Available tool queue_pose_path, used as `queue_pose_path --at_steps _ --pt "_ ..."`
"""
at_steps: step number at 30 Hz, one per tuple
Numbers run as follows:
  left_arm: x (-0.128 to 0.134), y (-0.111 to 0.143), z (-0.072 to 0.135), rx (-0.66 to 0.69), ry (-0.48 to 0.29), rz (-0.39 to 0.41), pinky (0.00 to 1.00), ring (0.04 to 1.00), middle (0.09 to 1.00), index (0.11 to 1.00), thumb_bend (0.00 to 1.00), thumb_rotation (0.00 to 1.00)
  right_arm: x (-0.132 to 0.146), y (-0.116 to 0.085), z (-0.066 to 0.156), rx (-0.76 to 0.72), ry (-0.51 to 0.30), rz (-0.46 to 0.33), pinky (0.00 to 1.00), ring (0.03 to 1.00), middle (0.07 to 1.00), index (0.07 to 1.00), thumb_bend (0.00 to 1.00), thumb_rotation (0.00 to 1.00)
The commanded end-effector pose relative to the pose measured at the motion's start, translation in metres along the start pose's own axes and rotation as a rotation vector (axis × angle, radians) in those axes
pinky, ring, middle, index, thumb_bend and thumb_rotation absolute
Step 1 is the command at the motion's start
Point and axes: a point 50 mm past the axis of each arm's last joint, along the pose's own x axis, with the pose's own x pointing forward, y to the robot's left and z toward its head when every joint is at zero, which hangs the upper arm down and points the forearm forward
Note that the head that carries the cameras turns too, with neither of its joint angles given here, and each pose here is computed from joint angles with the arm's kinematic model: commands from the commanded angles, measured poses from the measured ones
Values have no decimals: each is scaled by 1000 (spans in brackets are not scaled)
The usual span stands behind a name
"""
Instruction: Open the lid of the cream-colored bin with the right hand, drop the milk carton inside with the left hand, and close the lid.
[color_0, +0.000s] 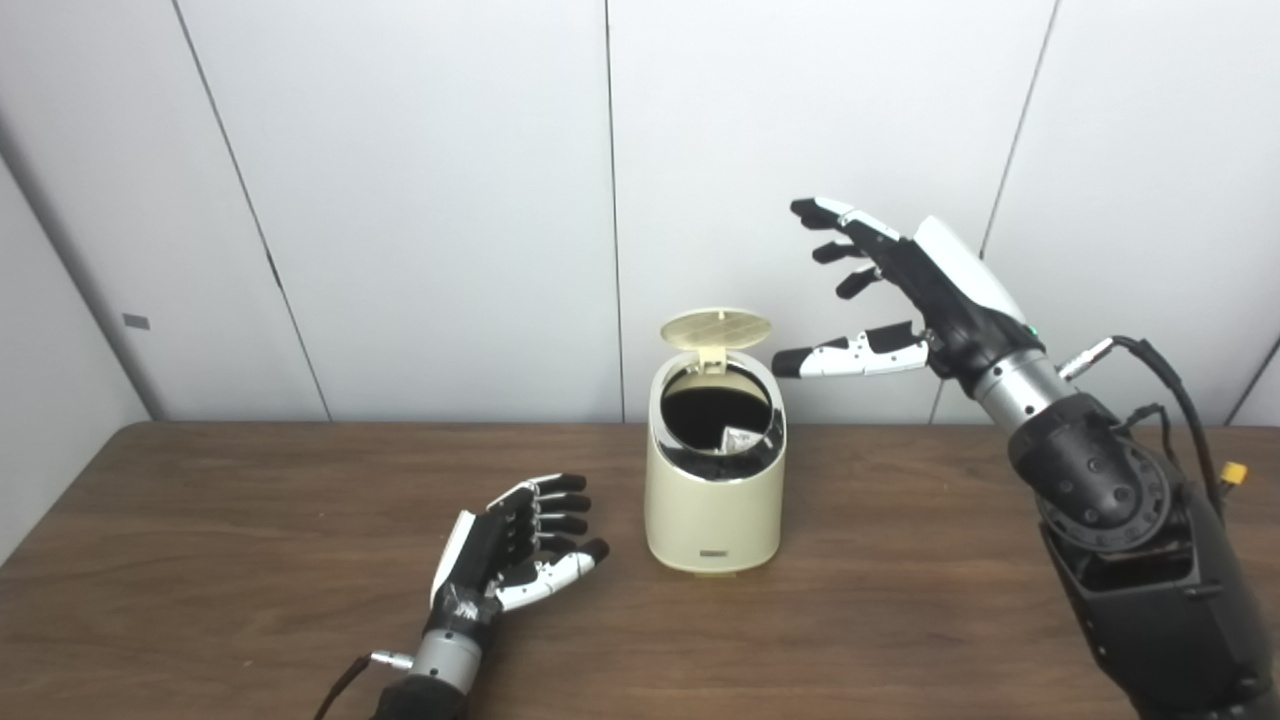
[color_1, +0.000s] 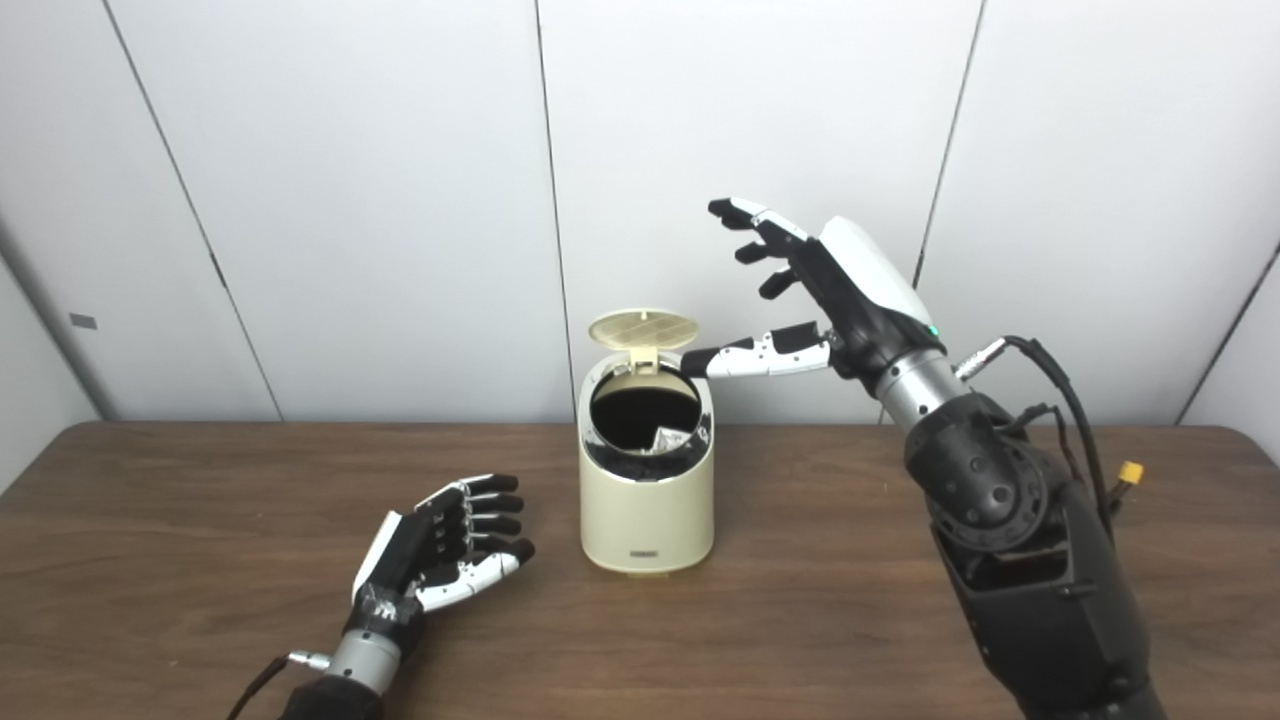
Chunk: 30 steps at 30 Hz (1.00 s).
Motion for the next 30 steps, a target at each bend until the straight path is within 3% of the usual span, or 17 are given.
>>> queue_pose_path --at_steps 1,10,17,30 --pt "9 0 19 -2 -83 -6 643 671 706 773 612 38 9 -15 18 -36 -71 -38 667 793 871 879 720 392" --pt "7 0 15 3 -75 -6 610 656 704 764 606 33 21 -8 25 -87 -88 6 608 808 883 880 748 393" --pt "7 -1 17 3 -80 -6 603 652 700 754 613 50 32 -4 26 -166 -114 84 721 877 921 880 705 396" --pt "7 -1 16 0 -70 1 620 660 703 755 603 22 41 -9 20 -324 -149 112 674 857 865 813 744 423"
